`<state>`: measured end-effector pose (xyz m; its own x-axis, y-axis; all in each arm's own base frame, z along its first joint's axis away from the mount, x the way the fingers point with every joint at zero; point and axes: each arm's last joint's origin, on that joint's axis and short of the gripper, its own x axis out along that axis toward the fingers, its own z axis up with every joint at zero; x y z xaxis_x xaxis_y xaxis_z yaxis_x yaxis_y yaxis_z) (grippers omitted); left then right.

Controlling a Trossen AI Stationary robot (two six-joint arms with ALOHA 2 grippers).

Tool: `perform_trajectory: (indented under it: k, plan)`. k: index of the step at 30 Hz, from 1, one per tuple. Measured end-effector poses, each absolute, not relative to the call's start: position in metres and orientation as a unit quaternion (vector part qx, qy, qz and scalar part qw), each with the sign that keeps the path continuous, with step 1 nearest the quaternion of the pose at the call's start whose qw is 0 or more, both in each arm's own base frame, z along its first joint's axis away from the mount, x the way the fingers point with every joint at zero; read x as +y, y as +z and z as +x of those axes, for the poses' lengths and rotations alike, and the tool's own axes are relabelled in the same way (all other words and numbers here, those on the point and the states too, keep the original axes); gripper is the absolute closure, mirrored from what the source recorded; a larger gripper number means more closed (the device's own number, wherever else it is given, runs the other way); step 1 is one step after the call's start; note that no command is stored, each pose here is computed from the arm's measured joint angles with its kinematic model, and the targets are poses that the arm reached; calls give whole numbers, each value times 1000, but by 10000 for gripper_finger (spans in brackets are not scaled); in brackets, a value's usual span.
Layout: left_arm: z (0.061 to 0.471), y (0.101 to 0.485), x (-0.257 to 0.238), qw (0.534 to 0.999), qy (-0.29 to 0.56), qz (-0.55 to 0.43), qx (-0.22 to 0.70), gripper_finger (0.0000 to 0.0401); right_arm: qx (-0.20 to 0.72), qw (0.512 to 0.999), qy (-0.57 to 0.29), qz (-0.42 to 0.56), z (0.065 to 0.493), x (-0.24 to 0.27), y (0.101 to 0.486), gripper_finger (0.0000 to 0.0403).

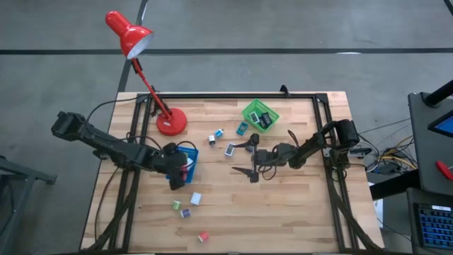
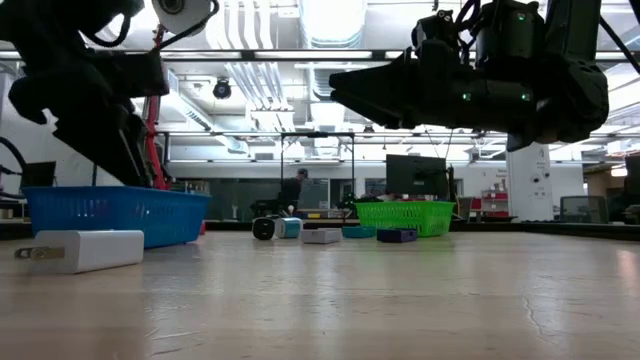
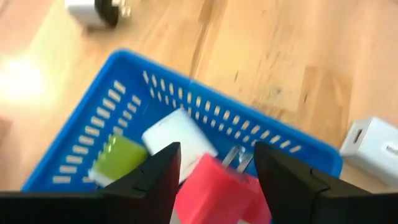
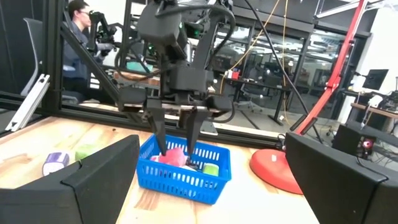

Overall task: Pick & Place Office items
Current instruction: Put the pink charger adapter into the blue basket, then put the blue digital clock into the green basket

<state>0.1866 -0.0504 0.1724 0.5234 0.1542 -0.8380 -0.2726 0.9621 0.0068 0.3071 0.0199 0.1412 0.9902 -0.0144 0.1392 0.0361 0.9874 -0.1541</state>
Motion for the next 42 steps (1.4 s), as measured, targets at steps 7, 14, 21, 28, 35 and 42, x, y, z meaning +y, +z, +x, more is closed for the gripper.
perform_trajectory:
  k: [7, 14, 21, 28, 35, 42]
  plan:
    - [197, 180, -53, 902, 98, -32, 420, 190, -68, 994, -19, -78, 307, 19, 141, 10]
    - [203, 186, -53, 921, 102, 0, 375, 190, -64, 995, -23, -78, 307, 19, 140, 10]
    - [214, 198, -56, 948, 91, 36, 302, 191, -27, 997, -32, -68, 310, 12, 134, 10]
    - [222, 210, -57, 967, 83, 68, 233, 190, 12, 997, -37, -66, 315, 8, 129, 10]
    - [221, 206, -57, 979, 80, 81, 171, 192, 75, 995, -39, -60, 322, 4, 122, 10]
    - [214, 193, -54, 984, 78, 82, 136, 192, 149, 986, -38, -65, 324, 1, 130, 10]
